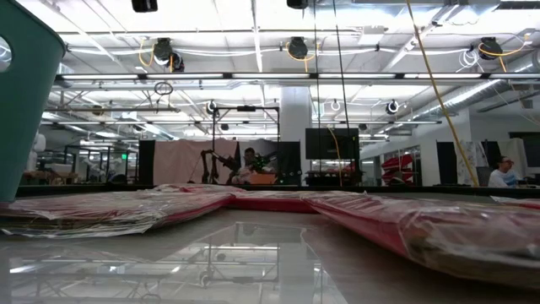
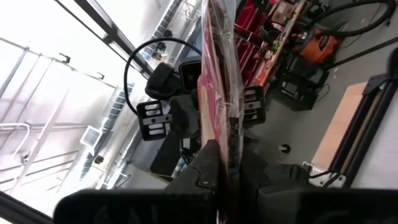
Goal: Sort popcorn bags into baskets
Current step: Put the red popcorn bag into the green bin
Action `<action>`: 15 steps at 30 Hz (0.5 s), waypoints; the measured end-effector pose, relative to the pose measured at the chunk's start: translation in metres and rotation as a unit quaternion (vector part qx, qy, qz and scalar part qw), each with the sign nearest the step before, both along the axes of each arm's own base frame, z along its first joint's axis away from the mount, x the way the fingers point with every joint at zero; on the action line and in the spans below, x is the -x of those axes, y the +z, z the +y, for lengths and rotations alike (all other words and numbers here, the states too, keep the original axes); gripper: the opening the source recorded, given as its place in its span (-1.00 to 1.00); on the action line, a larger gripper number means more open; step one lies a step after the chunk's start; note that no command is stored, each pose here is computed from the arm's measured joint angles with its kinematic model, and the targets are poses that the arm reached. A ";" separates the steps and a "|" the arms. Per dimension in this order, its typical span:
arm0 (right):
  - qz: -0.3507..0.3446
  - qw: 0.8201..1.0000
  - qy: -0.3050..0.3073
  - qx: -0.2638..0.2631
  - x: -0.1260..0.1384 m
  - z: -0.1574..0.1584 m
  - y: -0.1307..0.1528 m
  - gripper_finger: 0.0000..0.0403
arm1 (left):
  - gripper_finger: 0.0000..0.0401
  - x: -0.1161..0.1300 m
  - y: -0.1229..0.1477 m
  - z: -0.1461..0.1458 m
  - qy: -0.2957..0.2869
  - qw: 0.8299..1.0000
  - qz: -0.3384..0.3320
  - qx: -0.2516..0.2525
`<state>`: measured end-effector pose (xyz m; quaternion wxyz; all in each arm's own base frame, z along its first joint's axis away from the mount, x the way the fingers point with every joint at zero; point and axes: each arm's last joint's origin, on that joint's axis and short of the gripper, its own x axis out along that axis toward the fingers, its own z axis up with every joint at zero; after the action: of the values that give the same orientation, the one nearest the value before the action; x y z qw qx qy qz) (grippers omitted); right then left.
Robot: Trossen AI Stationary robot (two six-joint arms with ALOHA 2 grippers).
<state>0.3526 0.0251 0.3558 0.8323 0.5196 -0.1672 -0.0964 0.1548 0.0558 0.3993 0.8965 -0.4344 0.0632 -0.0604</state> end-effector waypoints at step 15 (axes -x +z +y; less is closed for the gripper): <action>0.023 0.997 0.070 -0.012 -0.002 0.004 -0.006 -0.78 | -0.98 0.030 -0.015 -0.016 -0.030 0.996 0.086 0.007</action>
<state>0.3548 0.0288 0.3499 0.8345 0.5372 -0.1106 -0.0517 0.1247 0.0402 0.3839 0.8825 -0.4420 0.1530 -0.0503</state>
